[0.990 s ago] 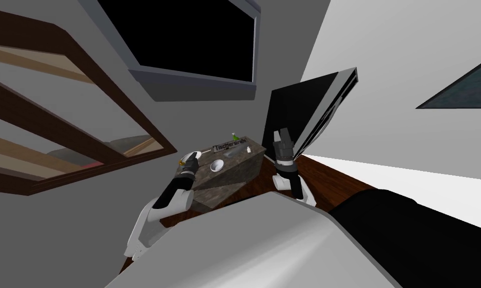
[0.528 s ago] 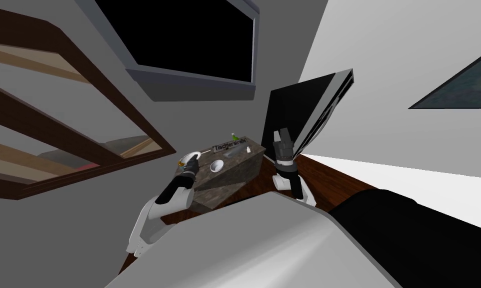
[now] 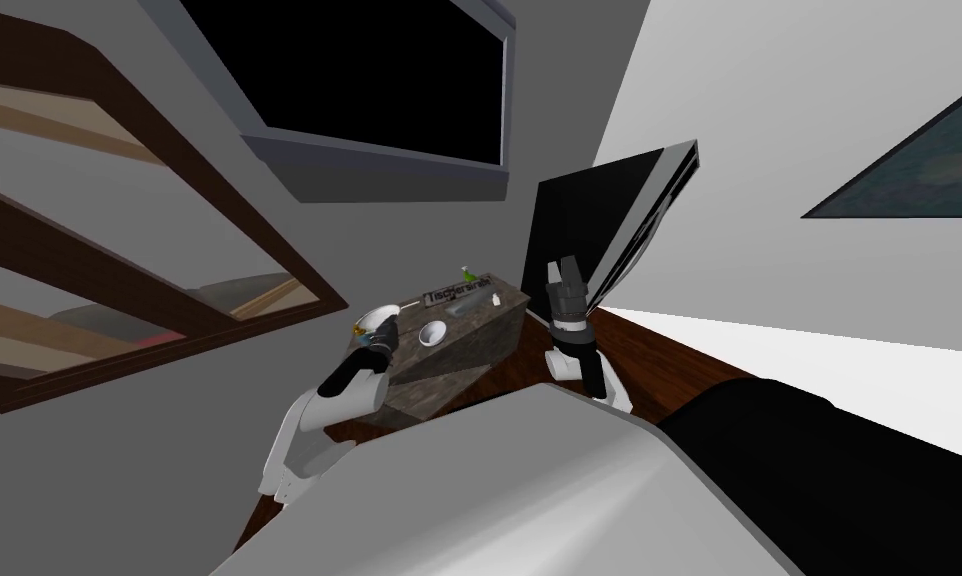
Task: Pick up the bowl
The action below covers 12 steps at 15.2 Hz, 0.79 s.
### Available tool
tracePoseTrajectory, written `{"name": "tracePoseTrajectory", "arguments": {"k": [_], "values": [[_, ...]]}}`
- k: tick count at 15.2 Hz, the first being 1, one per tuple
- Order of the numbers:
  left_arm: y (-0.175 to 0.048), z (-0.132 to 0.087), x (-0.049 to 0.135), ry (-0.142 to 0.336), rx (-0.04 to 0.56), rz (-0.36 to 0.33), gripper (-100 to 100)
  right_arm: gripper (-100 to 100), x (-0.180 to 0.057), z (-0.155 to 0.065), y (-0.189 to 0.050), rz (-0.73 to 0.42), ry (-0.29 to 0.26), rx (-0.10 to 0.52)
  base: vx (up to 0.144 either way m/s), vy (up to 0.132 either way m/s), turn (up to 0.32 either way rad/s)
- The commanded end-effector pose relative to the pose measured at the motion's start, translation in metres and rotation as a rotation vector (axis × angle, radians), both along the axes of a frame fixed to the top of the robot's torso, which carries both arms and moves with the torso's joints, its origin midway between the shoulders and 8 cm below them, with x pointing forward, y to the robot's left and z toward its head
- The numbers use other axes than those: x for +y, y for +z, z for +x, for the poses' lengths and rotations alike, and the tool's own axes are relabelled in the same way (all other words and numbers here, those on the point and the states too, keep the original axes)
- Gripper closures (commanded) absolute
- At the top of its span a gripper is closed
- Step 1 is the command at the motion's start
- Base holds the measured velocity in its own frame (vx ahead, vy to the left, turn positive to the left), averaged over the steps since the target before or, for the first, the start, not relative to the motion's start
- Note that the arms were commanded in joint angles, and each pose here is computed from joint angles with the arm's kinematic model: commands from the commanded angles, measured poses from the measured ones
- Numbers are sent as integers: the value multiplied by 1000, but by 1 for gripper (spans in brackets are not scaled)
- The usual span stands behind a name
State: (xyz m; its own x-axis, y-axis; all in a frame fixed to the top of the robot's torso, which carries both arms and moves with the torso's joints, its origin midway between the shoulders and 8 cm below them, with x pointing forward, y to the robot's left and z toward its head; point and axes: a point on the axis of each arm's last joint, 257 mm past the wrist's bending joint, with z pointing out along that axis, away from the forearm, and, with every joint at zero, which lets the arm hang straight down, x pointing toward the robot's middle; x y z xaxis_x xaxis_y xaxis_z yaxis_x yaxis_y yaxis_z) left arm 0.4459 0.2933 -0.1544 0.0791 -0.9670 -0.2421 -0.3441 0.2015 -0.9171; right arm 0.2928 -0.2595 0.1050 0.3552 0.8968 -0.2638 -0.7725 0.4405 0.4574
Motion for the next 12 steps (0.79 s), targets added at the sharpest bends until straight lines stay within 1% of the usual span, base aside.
{"name": "tracePoseTrajectory", "arguments": {"k": [1, 2, 3, 6, 7, 10, 11, 12], "values": [[-9, -1, 3, 14, 42, -5, -100, 0, 0, 0, 0, 0, 0, 0, 17, 4, -55], [-14, -4, 4, 20, 63, -6, -100, 0, 0, 0, 0, 0, 0, 0, 12, 4, -24], [-16, -4, 4, 22, 69, -7, -100, 0, 0, 0, 0, 0, 0, 0, 8, 2, -3], [-28, -8, 8, 42, 128, -14, -100, 0, 0, 0, 0, 0, 0, 0, 17, -1, -42], [-30, -9, 8, 44, 134, -15, -100, 0, 0, 0, 0, 0, 0, 0, 10, 0, 3], [-43, -13, 12, 65, 195, -22, -100, 0, 0, 0, 0, 0, 0, 0, 20, -4, -34], [-43, -14, 12, 65, 197, -22, -100, 0, 0, 0, 0, 0, 0, 0, 11, -1, -3], [-48, -14, 13, 76, 224, -28, -100, 0, 0, 0, 0, 0, 0, 0, 16, -6, -36]]}}
